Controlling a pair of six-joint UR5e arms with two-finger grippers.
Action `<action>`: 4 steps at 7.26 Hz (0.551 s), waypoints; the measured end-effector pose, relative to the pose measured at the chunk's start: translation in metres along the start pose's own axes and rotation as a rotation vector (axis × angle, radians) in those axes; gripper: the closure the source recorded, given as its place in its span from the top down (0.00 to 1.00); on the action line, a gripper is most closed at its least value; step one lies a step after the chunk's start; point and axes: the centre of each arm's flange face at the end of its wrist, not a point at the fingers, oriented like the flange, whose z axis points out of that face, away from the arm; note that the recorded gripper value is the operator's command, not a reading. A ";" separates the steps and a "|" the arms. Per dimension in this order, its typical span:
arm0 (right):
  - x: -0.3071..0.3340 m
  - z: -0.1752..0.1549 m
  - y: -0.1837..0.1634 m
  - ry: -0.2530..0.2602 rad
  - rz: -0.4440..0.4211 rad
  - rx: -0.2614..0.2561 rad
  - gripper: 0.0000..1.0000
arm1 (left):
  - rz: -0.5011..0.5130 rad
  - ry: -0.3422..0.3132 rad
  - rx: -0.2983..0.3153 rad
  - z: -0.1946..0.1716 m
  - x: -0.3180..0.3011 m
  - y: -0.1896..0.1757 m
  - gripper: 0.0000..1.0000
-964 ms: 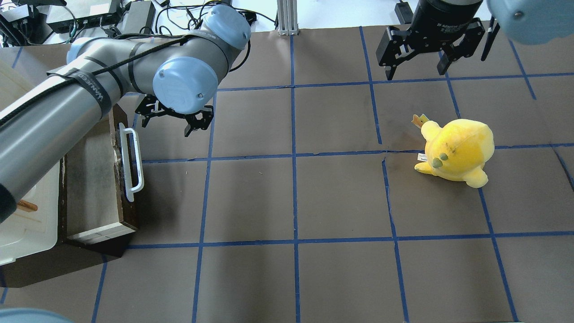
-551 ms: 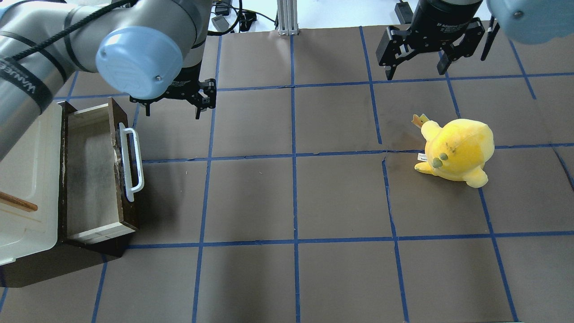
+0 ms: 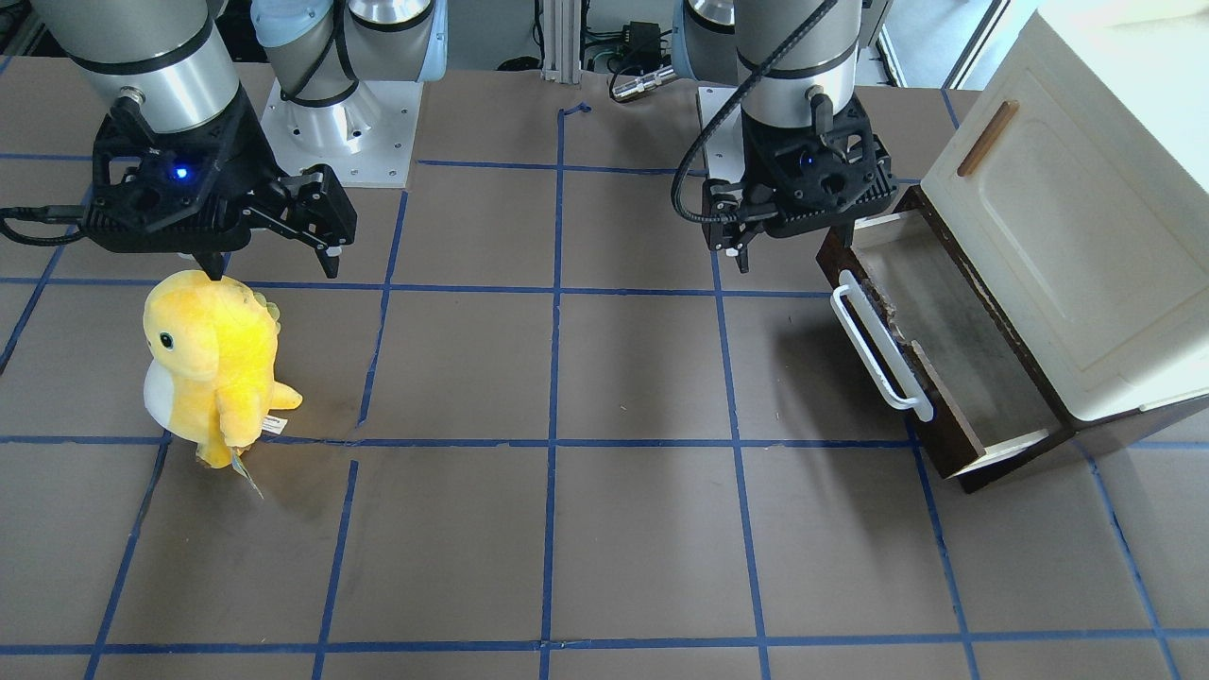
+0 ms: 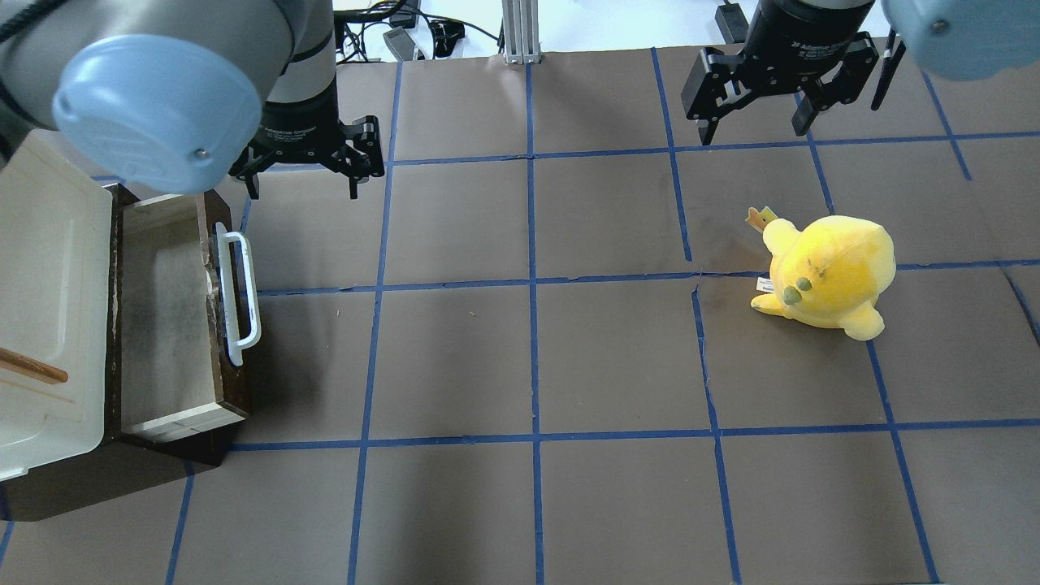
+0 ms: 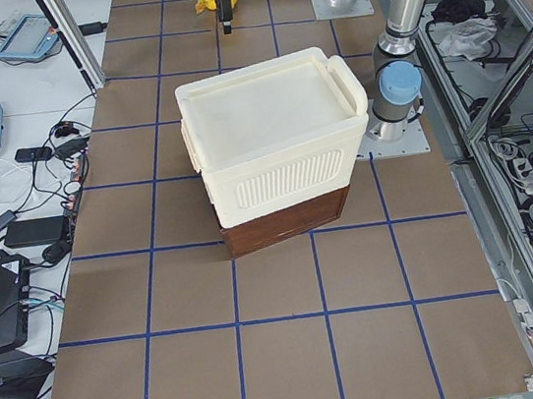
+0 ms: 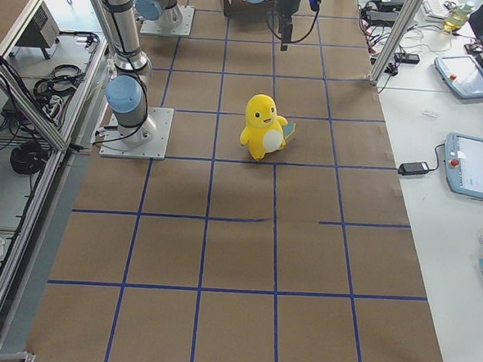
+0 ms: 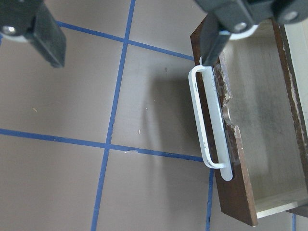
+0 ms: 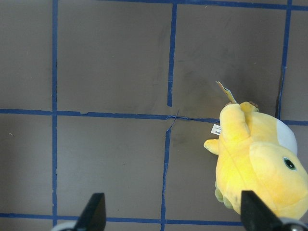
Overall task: Pull drawer sideways
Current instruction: 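Open the left gripper and lift it away from the handle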
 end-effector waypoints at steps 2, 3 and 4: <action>0.000 0.000 0.000 0.000 0.000 0.000 1.00 | 0.012 0.084 -0.012 -0.007 -0.013 0.002 1.00; 0.000 0.000 0.000 0.000 0.000 0.000 1.00 | 0.070 0.096 -0.009 -0.007 -0.017 0.000 1.00; 0.000 0.000 0.000 0.000 0.000 0.000 1.00 | 0.143 0.100 -0.004 -0.007 -0.020 -0.001 1.00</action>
